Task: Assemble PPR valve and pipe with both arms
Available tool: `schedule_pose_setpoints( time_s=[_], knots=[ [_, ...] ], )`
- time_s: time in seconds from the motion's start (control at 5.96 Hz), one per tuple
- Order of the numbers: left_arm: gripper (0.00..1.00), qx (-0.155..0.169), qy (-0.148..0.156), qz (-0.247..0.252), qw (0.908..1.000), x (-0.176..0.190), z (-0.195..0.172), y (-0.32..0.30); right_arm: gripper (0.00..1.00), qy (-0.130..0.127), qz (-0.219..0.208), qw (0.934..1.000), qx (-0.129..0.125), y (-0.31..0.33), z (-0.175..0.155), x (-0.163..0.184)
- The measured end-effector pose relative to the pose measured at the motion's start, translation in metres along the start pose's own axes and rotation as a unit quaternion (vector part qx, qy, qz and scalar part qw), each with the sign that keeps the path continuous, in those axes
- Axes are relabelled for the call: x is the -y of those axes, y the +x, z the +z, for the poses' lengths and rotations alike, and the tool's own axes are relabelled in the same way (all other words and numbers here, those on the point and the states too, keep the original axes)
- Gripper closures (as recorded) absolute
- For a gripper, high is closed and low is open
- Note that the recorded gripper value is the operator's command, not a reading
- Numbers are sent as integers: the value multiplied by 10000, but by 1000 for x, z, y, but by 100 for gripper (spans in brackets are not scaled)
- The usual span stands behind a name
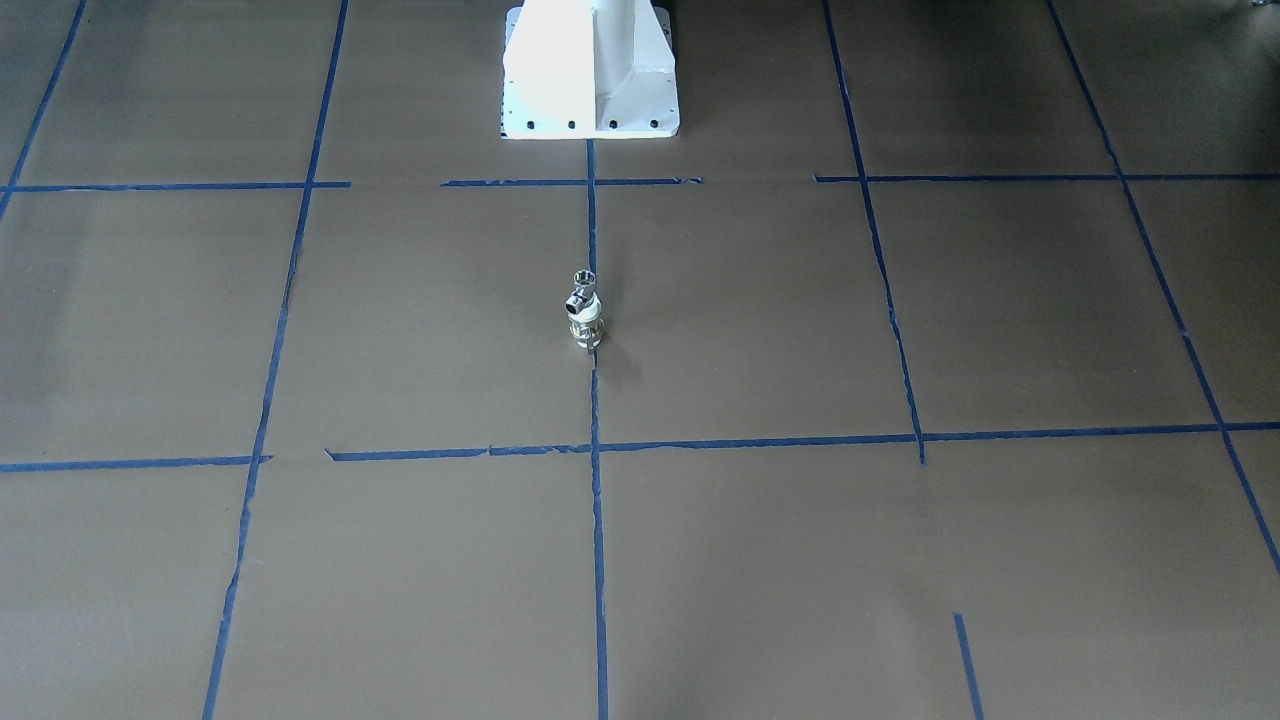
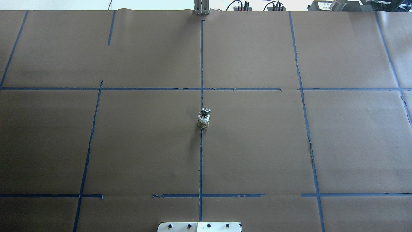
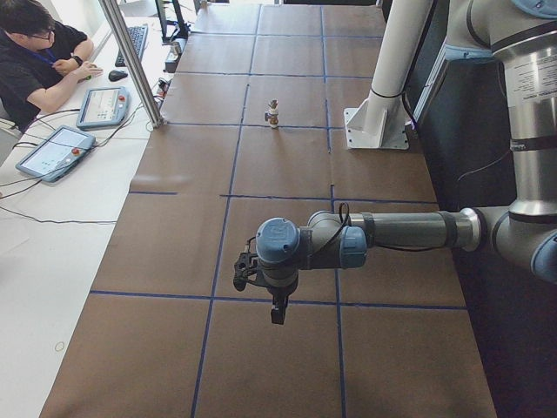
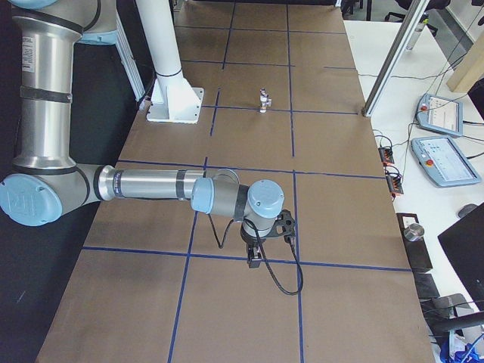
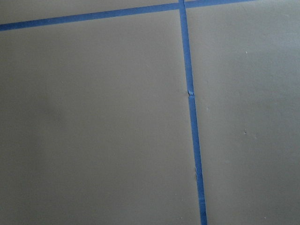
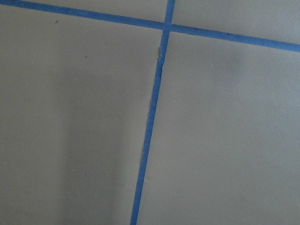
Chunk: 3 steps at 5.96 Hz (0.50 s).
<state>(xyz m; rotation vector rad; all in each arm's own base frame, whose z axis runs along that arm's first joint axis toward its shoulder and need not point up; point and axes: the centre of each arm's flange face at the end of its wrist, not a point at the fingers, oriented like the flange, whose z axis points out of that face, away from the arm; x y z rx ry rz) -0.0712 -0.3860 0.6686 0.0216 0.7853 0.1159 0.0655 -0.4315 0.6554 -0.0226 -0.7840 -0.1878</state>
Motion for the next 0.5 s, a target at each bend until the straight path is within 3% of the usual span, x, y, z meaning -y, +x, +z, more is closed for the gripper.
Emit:
schedule_pose_setpoints(
  time_s=[0.5],
  knots=[
    [0, 107, -10, 14, 9999, 1, -1, -1, 0, 34, -25, 10000, -2, -2, -2, 1]
  ],
)
